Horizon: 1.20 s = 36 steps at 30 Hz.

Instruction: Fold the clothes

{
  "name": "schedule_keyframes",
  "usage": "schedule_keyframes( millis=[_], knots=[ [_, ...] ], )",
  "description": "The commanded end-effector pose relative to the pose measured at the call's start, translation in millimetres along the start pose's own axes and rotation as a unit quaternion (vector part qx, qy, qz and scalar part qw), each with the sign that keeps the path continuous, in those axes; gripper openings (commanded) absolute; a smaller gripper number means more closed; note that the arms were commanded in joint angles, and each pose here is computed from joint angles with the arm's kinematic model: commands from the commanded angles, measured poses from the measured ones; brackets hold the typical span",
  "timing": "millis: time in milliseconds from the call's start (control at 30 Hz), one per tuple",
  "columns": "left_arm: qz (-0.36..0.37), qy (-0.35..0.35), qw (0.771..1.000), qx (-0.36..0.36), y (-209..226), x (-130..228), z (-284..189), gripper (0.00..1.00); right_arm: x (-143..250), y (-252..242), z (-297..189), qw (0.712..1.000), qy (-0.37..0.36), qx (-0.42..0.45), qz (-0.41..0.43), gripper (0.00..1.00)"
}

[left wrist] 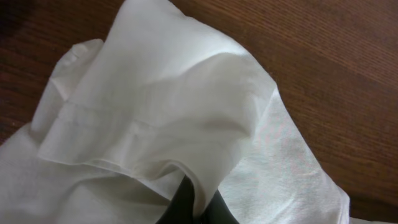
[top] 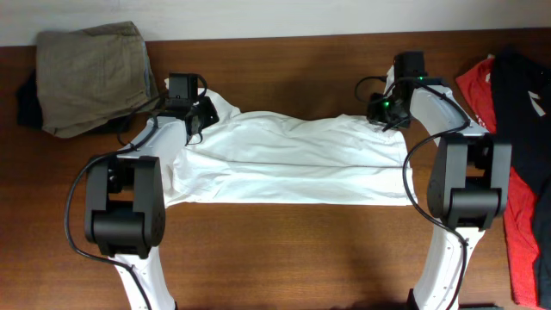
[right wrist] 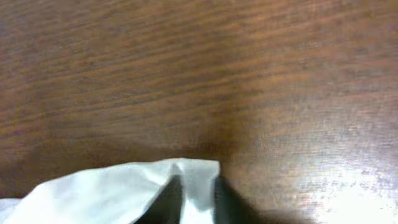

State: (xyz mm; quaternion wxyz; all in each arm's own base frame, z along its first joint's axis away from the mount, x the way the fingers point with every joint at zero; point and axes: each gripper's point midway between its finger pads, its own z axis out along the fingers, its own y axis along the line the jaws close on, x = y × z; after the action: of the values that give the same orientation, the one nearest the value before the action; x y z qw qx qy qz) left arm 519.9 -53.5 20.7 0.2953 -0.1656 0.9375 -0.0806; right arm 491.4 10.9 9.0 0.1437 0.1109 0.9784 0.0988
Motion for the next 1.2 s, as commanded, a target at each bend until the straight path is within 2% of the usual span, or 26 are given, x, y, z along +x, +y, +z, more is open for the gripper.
schedule_keyframes(
  millis=[0,167,267,333,467,567,700,833,933,1067,1167],
  knots=[
    [0.002,0.000,1.000,-0.001,2,0,1,0.02,-14,-2,-9,1.000,-0.009,0.012,0.010,0.04],
    [0.043,-0.008,0.999,0.003,-8,-20,-16,0.00,-48,-12,-60,0.998,-0.035,0.039,0.045,0.04],
    [0.042,-0.025,0.999,0.010,-20,-45,-45,0.00,-57,-9,-88,0.997,-0.039,0.039,0.049,0.04],
    [0.052,-0.022,0.998,0.009,-22,-50,-64,0.00,-56,-8,-97,0.997,-0.032,0.042,0.058,0.04],
    [0.052,0.012,0.999,-0.009,-9,-39,-91,0.00,-47,-17,-108,0.994,-0.015,0.057,0.087,0.04],
    [0.051,0.066,0.996,-0.026,1,-14,-117,0.00,-37,-37,-117,0.991,0.004,0.067,0.117,0.04],
    [0.047,0.102,0.993,-0.043,13,2,-140,0.00,-24,-55,-124,0.987,0.030,0.072,0.141,0.04],
    [0.044,0.198,0.976,-0.083,34,46,-158,0.00,-3,-48,-142,0.984,0.069,0.037,0.160,0.04],
    [0.043,0.243,0.964,-0.101,43,66,-169,0.00,20,-46,-153,0.979,0.111,0.044,0.167,0.04],
    [0.052,0.253,0.956,-0.138,58,72,-173,0.00,41,-51,-159,0.972,0.151,0.070,0.169,0.04],
    [0.045,0.250,0.959,-0.127,56,77,-163,0.00,48,-51,-158,0.969,0.163,0.082,0.164,0.04]
  ],
)
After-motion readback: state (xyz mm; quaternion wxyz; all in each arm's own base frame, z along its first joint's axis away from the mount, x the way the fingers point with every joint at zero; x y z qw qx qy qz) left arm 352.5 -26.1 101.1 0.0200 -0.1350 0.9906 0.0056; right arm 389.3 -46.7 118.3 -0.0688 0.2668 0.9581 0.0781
